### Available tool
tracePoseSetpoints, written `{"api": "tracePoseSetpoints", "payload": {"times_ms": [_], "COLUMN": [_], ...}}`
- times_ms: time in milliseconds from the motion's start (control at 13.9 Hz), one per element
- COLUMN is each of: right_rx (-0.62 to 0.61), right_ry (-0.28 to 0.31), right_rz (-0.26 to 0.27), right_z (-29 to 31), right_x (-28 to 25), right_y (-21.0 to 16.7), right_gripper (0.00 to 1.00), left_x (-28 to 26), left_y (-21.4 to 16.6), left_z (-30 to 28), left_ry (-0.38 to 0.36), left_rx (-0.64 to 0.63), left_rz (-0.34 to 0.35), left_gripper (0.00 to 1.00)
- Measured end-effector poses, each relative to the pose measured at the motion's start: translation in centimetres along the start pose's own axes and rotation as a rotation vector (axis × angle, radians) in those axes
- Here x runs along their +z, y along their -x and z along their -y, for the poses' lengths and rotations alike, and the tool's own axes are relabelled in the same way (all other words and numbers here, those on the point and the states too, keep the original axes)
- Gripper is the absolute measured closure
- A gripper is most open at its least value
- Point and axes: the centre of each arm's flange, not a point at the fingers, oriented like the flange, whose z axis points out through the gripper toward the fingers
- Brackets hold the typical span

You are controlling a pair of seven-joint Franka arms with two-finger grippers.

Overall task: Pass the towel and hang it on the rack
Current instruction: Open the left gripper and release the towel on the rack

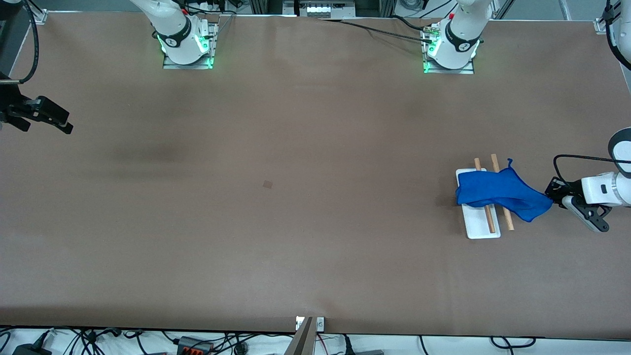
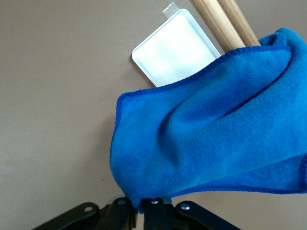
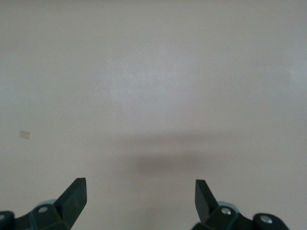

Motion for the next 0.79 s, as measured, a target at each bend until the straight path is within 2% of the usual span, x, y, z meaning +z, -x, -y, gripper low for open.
{"api": "tracePoseSetpoints", "payload": {"times_ms": [648,792], "right_rx": [-0.009,-0.009], "right_ry": [-0.001,-0.001], "right_rz": [0.029,0.029], "right_z": [0.5,0.5], "right_x": [0.8,0.8], "right_y": [0.0,0.0], "right_gripper": [0.00,0.00], "left_x": [0.9,0.4], "left_y": [0.6,0.7], "left_z": [0.5,0.5], "left_ry": [0.022,0.031], "left_rx": [-0.010,-0.008], "left_rz": [0.003,0.008], "left_gripper": [0.01,0.00]}}
